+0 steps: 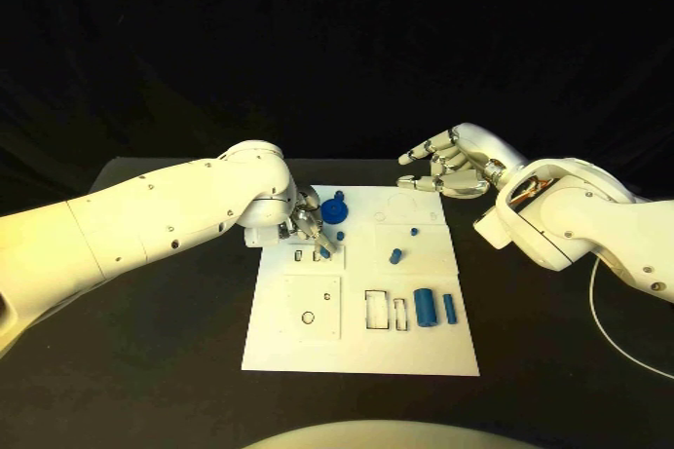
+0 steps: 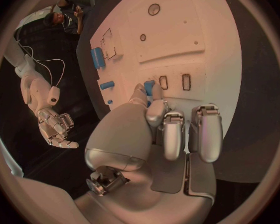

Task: Assemble the parts on the task board

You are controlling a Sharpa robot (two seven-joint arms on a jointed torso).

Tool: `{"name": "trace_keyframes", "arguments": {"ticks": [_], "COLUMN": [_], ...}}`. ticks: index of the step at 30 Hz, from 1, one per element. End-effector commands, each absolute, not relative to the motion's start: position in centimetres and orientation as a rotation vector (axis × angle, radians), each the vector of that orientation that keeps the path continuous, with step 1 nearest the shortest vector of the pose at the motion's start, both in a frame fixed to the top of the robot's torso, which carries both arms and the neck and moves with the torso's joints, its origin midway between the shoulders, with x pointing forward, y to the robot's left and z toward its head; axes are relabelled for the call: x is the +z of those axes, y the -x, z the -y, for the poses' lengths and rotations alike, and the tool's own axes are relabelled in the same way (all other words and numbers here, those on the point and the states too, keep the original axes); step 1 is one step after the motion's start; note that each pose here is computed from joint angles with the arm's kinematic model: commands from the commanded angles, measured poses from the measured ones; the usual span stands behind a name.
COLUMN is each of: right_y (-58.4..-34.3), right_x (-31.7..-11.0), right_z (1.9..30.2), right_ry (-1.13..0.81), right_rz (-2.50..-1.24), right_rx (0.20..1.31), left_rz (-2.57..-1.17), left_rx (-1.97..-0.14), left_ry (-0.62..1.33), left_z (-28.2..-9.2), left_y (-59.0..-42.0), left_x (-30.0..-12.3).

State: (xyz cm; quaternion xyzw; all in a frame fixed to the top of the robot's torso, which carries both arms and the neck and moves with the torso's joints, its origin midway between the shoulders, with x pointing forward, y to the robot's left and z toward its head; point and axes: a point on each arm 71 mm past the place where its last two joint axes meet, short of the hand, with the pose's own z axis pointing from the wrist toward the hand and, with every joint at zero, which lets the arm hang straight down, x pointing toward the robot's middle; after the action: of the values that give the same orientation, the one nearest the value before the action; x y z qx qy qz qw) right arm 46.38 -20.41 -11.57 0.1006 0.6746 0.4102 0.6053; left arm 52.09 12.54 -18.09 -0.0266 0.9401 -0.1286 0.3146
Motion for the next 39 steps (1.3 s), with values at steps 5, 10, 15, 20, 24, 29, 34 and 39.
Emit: {"name": "trace_keyframes", "arguments": {"ticks": [5, 10, 15, 20, 24, 29, 34, 39], "right_y": [-46.3, -46.3, -46.3, -46.3, -46.3, -46.3, -46.3, -46.3], "right_x": [-11.7, -11.7, -11.7, -11.8, -11.8, -11.9, -11.9, -12.0], "right_z": [20.3, 20.2, 20.3, 20.3, 20.3, 20.3, 20.4, 20.4], "right_ry": [-0.215, -0.216, -0.218, -0.219, -0.221, -0.222, -0.229, -0.235], "right_rz": [-1.573, -1.574, -1.575, -1.576, -1.577, -1.579, -1.583, -1.586], "right_rx": [0.952, 0.954, 0.956, 0.957, 0.958, 0.958, 0.961, 0.963], "left_rz": [-2.521, -2.508, -2.475, -2.445, -2.437, -2.436, -2.438, -2.425], "left_rx": [-0.261, -0.28, -0.325, -0.373, -0.375, -0.344, -0.309, -0.269], "left_ry": [0.087, 0.114, 0.182, 0.266, 0.294, 0.292, 0.262, 0.219], "left_z": [-13.1, -13.3, -13.6, -13.9, -14.2, -14.6, -14.8, -14.9], "left_y": [-51.9, -51.9, -51.9, -51.8, -51.6, -51.4, -51.4, -51.4], "left_x": [-18.6, -18.6, -18.4, -18.3, -18.4, -18.7, -18.9, -19.0]}}
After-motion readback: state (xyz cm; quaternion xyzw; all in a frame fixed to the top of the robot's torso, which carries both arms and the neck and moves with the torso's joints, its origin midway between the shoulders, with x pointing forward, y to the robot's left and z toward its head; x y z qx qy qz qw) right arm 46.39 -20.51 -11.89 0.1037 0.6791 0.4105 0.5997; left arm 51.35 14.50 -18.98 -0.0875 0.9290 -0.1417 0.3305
